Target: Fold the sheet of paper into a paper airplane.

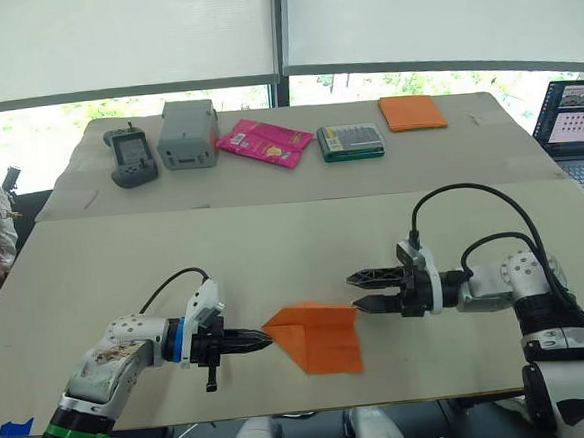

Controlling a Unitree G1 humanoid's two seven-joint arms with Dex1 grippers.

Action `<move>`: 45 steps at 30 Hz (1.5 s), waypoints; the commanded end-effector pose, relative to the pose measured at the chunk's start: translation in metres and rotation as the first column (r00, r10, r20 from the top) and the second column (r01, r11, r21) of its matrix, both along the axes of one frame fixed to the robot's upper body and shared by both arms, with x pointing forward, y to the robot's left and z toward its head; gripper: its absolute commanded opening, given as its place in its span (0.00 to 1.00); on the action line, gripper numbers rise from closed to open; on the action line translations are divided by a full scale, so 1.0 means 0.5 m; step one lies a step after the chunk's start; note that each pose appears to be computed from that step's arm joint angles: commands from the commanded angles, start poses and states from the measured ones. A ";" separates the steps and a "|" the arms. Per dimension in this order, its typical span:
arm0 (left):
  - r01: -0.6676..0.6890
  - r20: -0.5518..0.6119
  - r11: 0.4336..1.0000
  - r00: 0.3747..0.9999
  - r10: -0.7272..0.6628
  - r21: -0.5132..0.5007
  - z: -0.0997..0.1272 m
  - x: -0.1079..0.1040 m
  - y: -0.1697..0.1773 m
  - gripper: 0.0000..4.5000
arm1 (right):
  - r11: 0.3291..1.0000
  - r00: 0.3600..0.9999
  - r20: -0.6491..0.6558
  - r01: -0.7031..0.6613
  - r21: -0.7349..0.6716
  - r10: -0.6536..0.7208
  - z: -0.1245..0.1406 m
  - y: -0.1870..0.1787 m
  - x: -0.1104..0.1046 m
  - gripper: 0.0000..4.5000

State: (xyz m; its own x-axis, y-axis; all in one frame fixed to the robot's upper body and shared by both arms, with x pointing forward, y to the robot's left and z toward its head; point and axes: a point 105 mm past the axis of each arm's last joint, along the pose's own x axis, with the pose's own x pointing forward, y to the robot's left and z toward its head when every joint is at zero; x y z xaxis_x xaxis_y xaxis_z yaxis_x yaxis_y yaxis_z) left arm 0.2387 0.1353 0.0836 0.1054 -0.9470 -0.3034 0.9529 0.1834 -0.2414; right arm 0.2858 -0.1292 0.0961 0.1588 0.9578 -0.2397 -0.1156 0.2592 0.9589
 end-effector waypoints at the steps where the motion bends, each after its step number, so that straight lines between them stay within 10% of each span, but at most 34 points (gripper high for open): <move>1: 0.006 0.043 1.000 0.999 -0.005 -0.008 0.013 -0.001 0.000 0.00 | 1.000 1.000 0.002 -0.022 -0.022 0.022 0.009 0.000 -0.001 0.98; 21: 0.004 0.046 1.000 0.999 -0.004 -0.004 0.011 0.001 0.000 0.00 | 0.999 0.999 -0.024 -0.033 -0.020 0.032 0.003 0.019 0.002 0.98; 34: -0.014 0.048 1.000 0.999 0.013 0.009 0.016 0.007 0.015 0.00 | 0.999 0.993 0.102 -0.051 0.001 0.051 0.030 0.041 -0.001 0.03; 45: -0.046 0.050 0.999 0.998 0.046 -0.001 0.038 0.015 0.041 0.00 | 0.999 0.782 0.622 0.022 0.035 -0.039 0.189 0.061 0.052 0.01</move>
